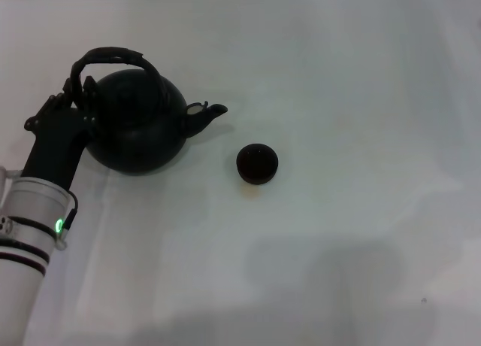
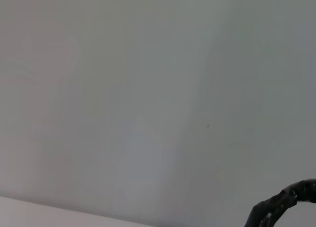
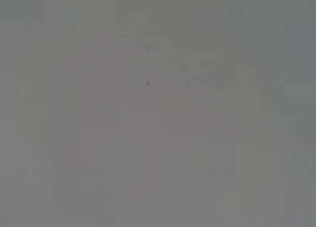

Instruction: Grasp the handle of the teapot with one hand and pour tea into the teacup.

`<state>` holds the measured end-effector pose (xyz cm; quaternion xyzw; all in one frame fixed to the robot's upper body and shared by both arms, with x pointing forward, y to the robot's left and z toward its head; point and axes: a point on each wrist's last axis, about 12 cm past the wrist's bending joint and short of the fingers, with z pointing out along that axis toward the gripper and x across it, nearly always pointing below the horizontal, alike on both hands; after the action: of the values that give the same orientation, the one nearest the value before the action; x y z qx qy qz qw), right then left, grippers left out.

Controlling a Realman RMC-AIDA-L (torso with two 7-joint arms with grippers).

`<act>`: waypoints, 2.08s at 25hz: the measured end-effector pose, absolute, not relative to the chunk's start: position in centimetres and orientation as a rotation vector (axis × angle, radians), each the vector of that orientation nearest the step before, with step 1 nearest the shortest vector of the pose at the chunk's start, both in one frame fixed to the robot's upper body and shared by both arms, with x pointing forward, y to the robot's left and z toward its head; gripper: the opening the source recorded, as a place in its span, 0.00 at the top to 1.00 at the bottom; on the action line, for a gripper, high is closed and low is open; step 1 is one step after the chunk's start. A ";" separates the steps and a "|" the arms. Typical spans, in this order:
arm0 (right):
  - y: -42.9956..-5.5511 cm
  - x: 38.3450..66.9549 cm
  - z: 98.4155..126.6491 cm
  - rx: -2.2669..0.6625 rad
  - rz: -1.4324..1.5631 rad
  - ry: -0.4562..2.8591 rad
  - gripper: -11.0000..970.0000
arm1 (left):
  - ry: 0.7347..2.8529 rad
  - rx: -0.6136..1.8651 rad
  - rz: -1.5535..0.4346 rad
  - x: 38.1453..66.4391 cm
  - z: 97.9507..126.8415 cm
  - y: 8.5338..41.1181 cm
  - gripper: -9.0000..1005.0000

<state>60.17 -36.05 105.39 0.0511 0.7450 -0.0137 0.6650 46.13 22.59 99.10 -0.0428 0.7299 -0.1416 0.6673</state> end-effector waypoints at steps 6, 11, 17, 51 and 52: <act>-36.0 60.1 105.3 0.117 -0.029 1.682 0.13 | 1.644 -0.107 -0.323 46.0 99.1 22.8 0.72; -36.1 60.0 105.3 0.122 -0.027 1.682 0.13 | 1.642 -0.140 -0.361 45.9 99.1 22.9 0.52; -36.1 59.8 105.2 0.124 -0.028 1.683 0.13 | 1.645 -0.140 -0.374 45.7 99.0 23.0 0.25; -36.0 59.2 104.6 0.119 -0.021 1.692 0.13 | 1.470 -0.248 -0.023 39.0 99.0 32.2 0.21; -36.0 59.1 104.5 0.120 -0.018 1.692 0.13 | 1.470 -0.266 -0.009 39.3 99.1 32.6 0.21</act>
<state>59.13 -35.97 104.54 0.0531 0.7482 -0.0082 0.6613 39.34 32.64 99.06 -0.1208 0.6684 -0.0043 0.7339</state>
